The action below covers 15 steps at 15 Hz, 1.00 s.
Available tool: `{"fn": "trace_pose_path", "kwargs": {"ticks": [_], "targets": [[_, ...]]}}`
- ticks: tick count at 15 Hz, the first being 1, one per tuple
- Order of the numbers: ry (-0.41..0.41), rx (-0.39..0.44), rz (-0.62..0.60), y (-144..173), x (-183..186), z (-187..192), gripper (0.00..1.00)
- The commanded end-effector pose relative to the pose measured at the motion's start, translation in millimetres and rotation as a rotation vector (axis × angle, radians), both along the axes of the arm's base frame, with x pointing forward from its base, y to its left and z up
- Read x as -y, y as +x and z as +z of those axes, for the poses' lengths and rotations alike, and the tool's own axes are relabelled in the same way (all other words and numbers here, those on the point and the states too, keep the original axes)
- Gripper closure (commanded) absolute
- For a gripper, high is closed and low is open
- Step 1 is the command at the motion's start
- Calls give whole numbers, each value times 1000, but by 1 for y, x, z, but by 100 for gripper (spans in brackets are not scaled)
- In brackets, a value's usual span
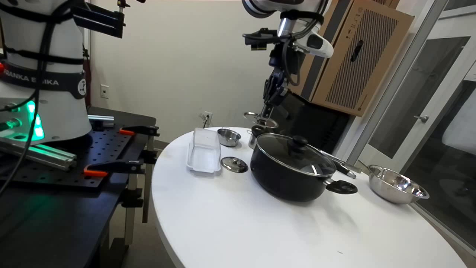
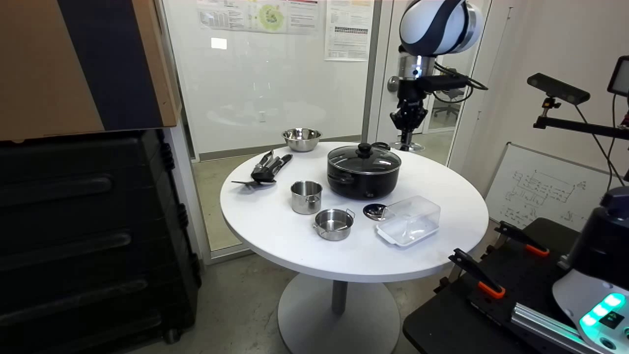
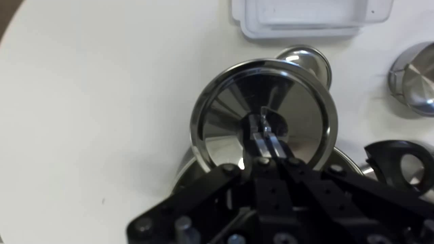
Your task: Remove the lid from the pot and put it on the table
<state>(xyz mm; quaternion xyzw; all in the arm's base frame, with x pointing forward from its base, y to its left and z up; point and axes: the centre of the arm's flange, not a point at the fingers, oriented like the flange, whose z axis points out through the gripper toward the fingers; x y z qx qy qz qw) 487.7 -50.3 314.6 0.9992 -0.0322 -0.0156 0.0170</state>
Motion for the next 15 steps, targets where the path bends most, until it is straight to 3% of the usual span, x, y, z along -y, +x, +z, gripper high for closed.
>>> {"fn": "trace_pose_path", "kwargs": {"ticks": [1, 5, 7, 11, 15], "targets": [[-3, -57, -98, -43, 41, -11, 100], [-99, -131, -153, -44, 72, -43, 100], [-161, -142, -162, -33, 68, -61, 100], [-243, -133, -143, 0, 22, -102, 100], [-296, -173, -132, 11, -3, -131, 100]]}}
